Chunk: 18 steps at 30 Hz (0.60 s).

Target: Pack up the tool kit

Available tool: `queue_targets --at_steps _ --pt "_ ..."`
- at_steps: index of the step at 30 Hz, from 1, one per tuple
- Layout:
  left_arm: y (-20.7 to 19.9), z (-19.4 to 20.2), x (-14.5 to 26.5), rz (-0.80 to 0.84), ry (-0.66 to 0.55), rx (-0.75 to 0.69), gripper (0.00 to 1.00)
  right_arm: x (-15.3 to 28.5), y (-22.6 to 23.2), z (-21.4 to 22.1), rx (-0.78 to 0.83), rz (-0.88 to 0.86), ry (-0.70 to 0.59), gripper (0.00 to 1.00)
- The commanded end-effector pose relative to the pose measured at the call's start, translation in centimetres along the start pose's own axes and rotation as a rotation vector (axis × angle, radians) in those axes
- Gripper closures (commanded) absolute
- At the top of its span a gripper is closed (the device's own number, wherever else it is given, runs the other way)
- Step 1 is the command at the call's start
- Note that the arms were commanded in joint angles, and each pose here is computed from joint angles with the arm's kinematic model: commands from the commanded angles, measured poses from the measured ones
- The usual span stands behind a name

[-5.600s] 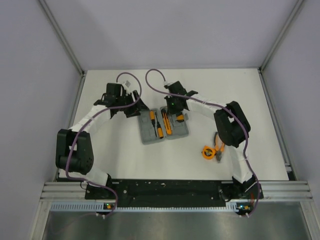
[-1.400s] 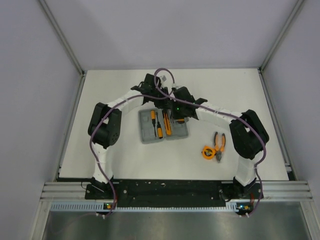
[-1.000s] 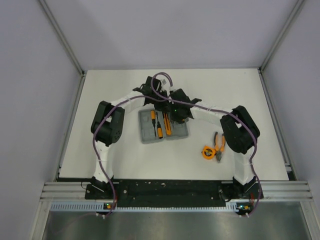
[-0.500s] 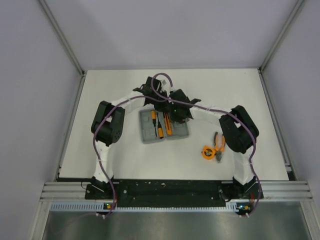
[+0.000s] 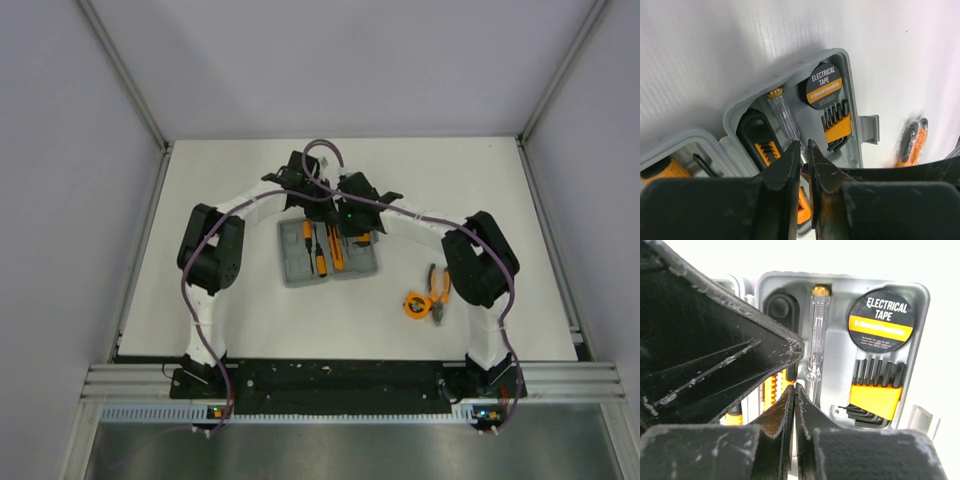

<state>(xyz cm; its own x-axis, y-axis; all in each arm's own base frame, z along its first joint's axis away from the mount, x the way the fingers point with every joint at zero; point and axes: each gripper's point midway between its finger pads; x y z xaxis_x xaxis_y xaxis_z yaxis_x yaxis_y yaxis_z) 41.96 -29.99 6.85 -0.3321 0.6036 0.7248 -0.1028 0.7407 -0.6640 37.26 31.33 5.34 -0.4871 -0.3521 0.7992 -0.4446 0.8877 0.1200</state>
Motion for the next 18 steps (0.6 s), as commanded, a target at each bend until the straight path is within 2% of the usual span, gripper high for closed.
queue_targets --at_steps 1,18 --pt "-2.3 -1.5 3.4 0.049 -0.085 -0.040 0.85 3.2 0.7 -4.2 0.027 0.002 -0.123 1.00" --pt "-0.4 -1.5 4.0 0.013 -0.084 0.046 0.84 -1.3 -0.5 2.0 0.031 0.037 0.056 1.00"
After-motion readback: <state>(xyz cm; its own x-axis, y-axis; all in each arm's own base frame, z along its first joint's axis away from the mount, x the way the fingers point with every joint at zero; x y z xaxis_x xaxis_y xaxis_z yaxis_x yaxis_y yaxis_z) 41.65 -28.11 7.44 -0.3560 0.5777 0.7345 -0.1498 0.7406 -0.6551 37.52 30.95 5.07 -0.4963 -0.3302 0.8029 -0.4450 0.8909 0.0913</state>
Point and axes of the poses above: each gripper's point midway between its finger pads, its own x axis back along the fingers, its own y axis along the line the jaws close on, z = x × y, and after that the axes turned 15 degrees about x, right-handed
